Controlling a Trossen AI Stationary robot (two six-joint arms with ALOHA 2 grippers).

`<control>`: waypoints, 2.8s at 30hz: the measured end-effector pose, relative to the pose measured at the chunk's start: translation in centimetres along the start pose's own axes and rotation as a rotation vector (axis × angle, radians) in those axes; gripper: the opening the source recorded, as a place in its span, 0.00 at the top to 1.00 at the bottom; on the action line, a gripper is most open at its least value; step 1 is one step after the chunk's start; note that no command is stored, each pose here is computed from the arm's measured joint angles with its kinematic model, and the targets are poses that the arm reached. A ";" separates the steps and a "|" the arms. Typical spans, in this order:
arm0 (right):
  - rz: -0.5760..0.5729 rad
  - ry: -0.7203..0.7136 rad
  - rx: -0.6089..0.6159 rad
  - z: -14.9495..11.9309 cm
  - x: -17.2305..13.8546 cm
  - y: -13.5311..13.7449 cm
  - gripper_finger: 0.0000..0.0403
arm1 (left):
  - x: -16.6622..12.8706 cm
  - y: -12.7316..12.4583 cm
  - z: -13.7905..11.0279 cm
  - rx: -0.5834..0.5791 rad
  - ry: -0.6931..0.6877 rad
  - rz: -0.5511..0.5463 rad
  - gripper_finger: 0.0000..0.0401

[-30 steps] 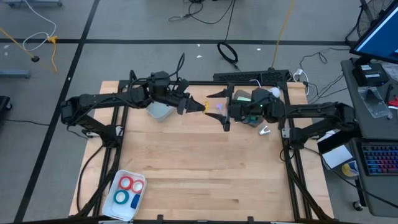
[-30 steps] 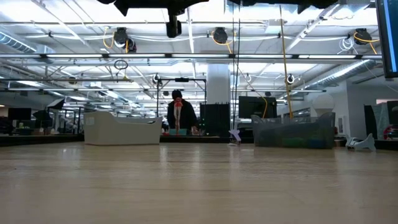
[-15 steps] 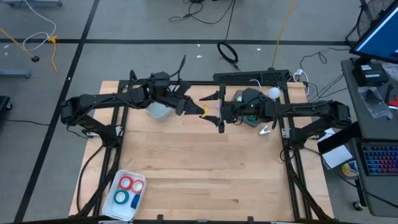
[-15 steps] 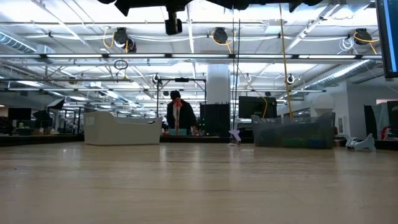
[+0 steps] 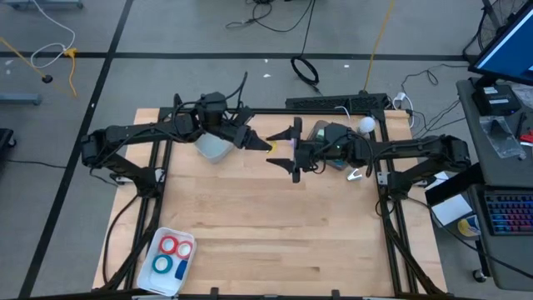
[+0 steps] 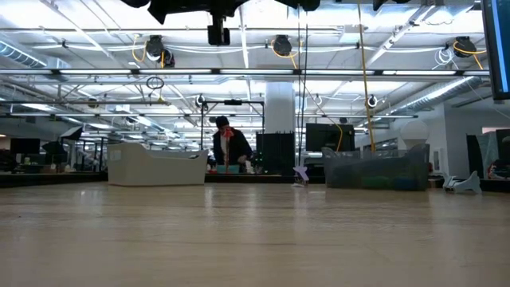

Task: Pick and place Stapler, Stapler remover, tape
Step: Put the small yellow stapler into the black bin

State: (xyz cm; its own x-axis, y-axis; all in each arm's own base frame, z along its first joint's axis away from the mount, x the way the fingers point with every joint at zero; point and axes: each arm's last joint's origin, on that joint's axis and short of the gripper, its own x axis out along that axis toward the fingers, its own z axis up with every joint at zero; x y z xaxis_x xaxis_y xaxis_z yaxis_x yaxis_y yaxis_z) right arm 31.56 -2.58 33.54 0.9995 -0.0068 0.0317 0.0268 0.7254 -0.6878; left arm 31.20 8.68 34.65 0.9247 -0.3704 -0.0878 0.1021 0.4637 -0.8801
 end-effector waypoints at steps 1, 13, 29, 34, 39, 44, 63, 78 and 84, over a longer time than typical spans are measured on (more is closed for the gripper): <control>-0.001 0.002 0.000 0.0 0.0 0.0 0.28 | 0.0 0.0 0.0 -0.006 0.000 0.000 0.84; 0.005 -0.005 -0.016 0.1 0.0 0.1 0.28 | 0.0 0.4 -0.5 -0.082 0.067 0.017 0.84; 0.065 -0.028 0.067 0.1 0.0 0.4 0.43 | 0.6 0.1 -1.3 -0.074 0.107 0.011 0.84; 0.076 -0.018 0.071 0.0 0.0 0.6 0.51 | 0.8 0.0 -1.5 -0.075 0.111 0.013 0.84; 0.072 -0.016 0.079 0.0 0.0 0.5 0.57 | 0.8 -0.1 -1.5 -0.071 0.111 0.012 0.84; 0.079 -0.021 0.079 0.3 0.0 0.8 0.60 | 0.8 -0.1 -1.6 -0.067 0.121 0.005 0.84; 0.063 0.002 0.073 0.3 0.0 0.9 0.63 | 0.7 0.0 -1.5 -0.043 0.129 0.005 0.84; 0.048 0.035 0.088 0.1 0.0 1.0 0.71 | 0.5 0.5 -1.4 -0.019 0.113 0.044 0.63; 0.016 0.049 0.086 0.1 0.1 0.9 0.77 | 0.4 0.6 -1.2 -0.015 0.093 0.052 0.54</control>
State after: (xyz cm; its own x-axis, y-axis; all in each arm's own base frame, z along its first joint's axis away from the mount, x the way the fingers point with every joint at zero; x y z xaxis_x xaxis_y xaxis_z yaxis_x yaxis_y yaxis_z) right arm 31.67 -1.92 32.99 0.9995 -0.0269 -0.0151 0.0116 0.7822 -0.6229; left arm 31.19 7.86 33.56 0.8905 -0.4193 -0.1763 0.0482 0.4724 -0.8801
